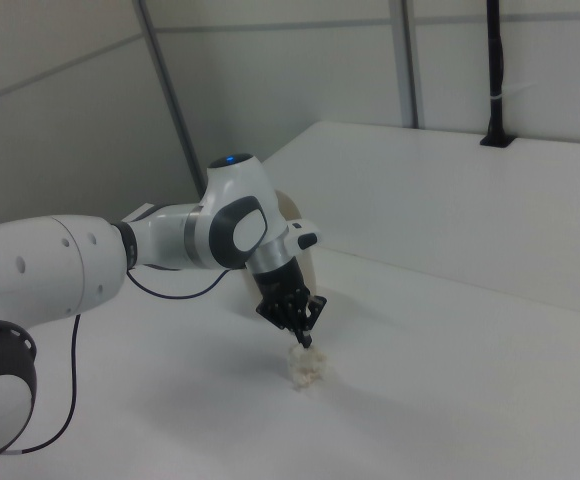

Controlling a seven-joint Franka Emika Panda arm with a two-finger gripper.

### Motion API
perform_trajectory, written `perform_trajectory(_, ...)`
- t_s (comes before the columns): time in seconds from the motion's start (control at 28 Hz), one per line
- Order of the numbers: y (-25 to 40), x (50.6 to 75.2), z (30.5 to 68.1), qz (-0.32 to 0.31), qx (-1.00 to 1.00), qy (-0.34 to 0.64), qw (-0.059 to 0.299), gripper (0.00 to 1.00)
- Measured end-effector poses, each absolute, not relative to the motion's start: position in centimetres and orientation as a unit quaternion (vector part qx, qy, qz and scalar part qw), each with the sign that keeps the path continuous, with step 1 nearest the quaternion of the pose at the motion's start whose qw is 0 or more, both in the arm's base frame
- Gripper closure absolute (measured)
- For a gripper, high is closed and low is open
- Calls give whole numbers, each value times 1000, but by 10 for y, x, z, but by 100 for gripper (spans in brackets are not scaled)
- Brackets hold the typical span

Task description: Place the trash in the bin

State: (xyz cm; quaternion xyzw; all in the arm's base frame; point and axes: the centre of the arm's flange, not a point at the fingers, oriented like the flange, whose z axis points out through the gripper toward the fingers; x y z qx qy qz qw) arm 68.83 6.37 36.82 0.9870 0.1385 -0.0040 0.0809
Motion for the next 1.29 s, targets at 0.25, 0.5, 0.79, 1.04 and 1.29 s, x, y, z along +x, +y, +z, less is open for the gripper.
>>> perform_trajectory(0.25,63,683,423,30,987,134,82,99)
perform_trajectory(0.5,67,675,480,72,988,120,59,99)
perform_trajectory(0.79,102,685,522,180,976,116,33,99)
perform_trajectory(1.04,141,696,537,295,950,104,-4,99)
perform_trajectory(1.29,174,707,507,334,936,113,-28,99)
